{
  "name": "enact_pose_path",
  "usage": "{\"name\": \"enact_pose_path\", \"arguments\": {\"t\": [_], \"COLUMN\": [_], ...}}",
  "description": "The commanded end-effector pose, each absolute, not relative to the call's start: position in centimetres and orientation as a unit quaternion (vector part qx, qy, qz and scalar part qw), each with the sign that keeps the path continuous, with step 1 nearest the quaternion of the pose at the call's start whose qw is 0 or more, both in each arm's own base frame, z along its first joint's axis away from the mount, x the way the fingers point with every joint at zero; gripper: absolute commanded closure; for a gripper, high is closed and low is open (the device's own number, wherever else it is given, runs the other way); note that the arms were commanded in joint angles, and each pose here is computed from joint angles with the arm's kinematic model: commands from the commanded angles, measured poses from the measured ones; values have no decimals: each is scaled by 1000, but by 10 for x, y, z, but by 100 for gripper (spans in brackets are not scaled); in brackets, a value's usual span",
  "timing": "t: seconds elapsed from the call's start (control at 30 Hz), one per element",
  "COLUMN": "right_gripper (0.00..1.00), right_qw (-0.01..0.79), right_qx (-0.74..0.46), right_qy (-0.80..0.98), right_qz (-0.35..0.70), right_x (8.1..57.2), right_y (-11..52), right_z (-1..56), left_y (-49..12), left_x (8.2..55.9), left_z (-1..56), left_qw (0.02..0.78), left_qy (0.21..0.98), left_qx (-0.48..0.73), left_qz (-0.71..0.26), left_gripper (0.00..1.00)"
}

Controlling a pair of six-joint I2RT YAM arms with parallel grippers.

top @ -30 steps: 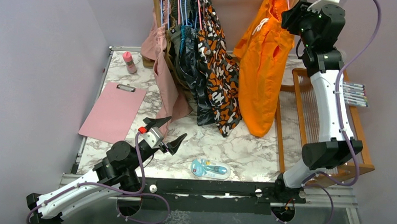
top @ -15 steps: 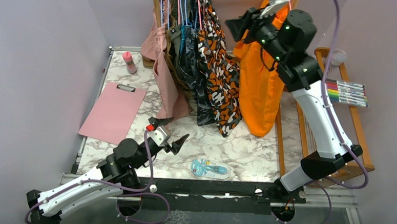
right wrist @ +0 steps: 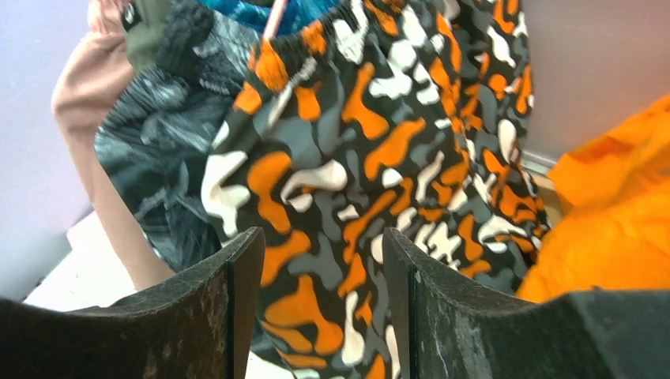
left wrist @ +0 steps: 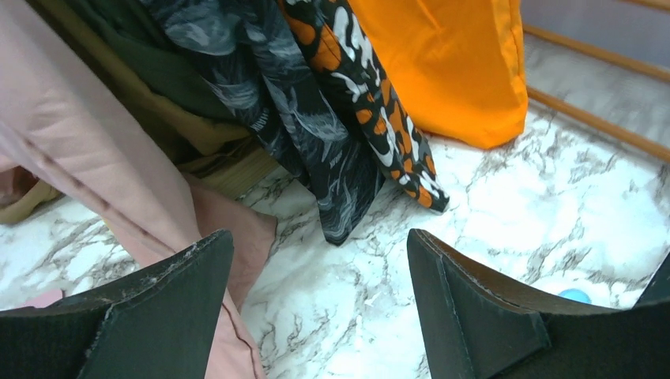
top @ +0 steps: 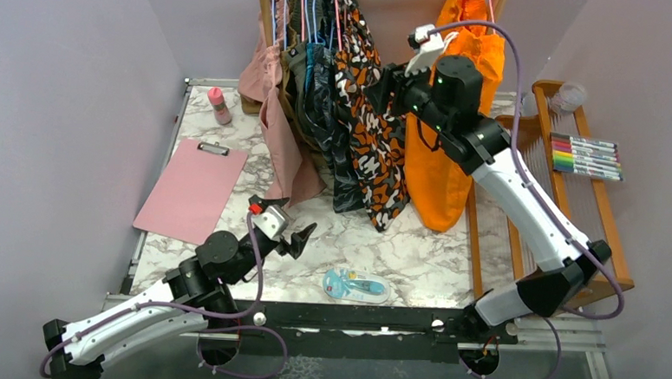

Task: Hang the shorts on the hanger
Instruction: Reset both arms

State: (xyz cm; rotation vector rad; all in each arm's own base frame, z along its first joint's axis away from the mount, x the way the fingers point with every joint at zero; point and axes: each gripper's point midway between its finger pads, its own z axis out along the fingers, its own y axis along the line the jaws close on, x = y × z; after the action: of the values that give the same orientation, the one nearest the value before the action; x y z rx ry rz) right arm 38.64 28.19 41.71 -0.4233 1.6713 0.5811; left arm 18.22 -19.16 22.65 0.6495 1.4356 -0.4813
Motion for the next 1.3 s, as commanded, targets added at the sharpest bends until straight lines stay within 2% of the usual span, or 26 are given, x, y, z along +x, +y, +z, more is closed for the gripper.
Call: {"name": "enact_pose_path", "arguments": {"t": [0.0,0.27,0.37,0.63,1.07,1.27], "right_gripper": [40,36,36,30,31,31], "right_qw": [673,642,626,610,537,497], "right_qx": [-153,-95,-35,-1,53,135], "right_qy": [688,738,768,792,840,854], "right_qz": [226,183,131,28,48,73], "right_x": [356,313,311,304,313,328], "right_y": [240,184,154,110,113,81], "right_z": [461,391,359,332,236,199], "left_y": [-173,-152,-151,-151,-150,-149], "left_x": [185,190,195,198,196,197], "left_z": [250,234,225,212,215,212], "left_qw": [673,633,621,613,618,615], "left_qy": [673,736,753,763,758,761], "left_qx": [208,137,119,110,107,108], "left_qz": [-227,-197,-181,-172,-179,-175], "left_gripper": [16,17,17,18,19,19]}}
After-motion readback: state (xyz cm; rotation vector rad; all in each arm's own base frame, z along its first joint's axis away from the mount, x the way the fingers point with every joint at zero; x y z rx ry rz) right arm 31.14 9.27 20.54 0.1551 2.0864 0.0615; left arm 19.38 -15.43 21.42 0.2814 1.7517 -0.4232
